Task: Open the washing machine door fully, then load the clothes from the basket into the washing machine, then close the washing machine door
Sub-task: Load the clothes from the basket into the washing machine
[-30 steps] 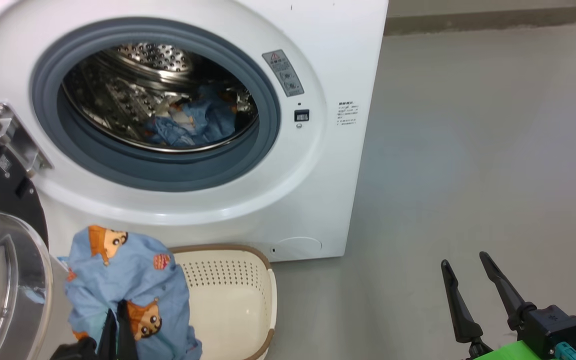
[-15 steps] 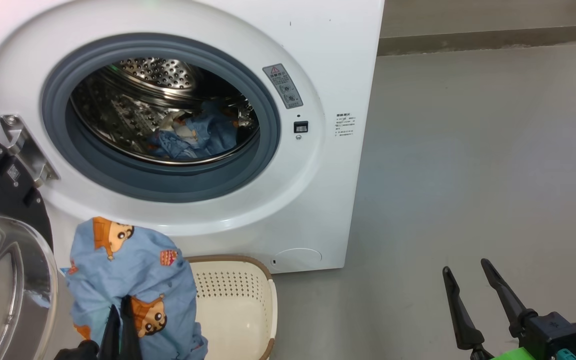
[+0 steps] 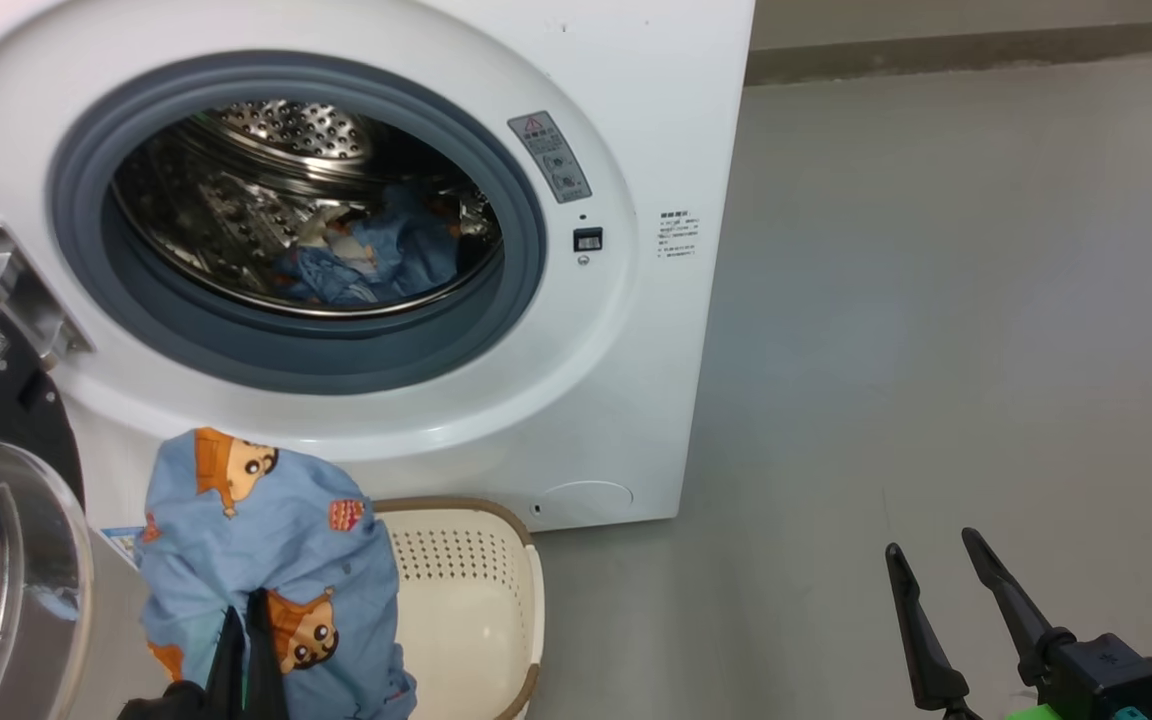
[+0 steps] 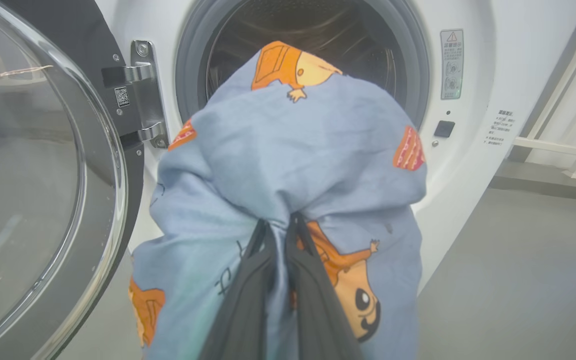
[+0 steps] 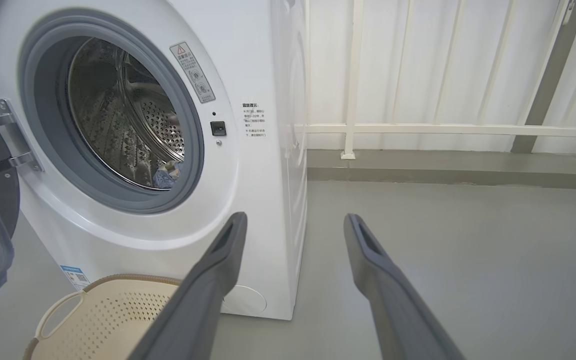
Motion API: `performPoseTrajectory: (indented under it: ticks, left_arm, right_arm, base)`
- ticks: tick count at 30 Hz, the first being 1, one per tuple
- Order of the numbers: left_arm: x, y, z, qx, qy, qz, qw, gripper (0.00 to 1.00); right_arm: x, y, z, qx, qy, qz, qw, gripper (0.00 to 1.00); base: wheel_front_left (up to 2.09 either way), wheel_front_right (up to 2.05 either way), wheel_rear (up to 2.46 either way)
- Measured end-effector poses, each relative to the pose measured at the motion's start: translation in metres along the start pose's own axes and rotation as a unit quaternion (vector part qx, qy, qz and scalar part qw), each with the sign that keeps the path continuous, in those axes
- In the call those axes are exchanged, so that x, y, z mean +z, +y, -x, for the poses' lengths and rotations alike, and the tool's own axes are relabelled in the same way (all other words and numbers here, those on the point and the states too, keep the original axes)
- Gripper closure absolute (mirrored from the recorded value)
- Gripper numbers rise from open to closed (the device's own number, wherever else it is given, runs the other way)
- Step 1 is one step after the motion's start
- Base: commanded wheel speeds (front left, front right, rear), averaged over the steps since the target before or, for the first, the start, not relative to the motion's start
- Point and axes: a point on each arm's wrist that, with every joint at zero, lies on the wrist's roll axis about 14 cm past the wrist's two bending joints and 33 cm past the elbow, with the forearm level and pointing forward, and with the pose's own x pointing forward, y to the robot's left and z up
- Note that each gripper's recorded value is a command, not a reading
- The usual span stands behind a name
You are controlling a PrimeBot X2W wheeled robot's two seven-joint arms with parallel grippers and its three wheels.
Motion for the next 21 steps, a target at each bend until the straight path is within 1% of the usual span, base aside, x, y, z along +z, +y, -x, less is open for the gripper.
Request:
performPoseTrajectory:
  ticks: [4, 10, 14, 17, 21]
  left_arm:
    - [-0.008, -0.008, -0.014, -0.013, 0.011, -0.001, 1.000, 1.00]
    - [-0.015, -0.024, -0.057, -0.028, 0.014, -0.003, 0.999, 1.00]
    - [-0.018, -0.035, -0.091, -0.038, 0.012, -0.006, 0.999, 1.00]
    - [-0.018, -0.039, -0.122, -0.045, 0.003, -0.018, 0.999, 1.00]
    - [-0.019, -0.040, -0.164, -0.046, 0.000, -0.038, 0.998, 1.00]
  right_arm:
    - [-0.007, -0.002, -0.002, -0.004, 0.011, -0.006, 1.000, 0.00]
    - [-0.013, -0.005, -0.018, -0.009, 0.015, -0.016, 1.000, 0.00]
    - [-0.020, -0.011, -0.028, -0.018, 0.021, -0.024, 0.999, 0.00]
    - [-0.027, -0.015, -0.036, -0.025, 0.028, -0.039, 0.999, 0.00]
    - [-0.040, -0.020, -0.042, -0.032, 0.044, -0.043, 0.998, 0.00]
  base:
    - [0.00, 0.00, 0.00]
    - [0.00, 0.00, 0.00]
    - [0.00, 0.00, 0.00]
    - [0.00, 0.00, 0.00]
    - [0.00, 0.00, 0.00]
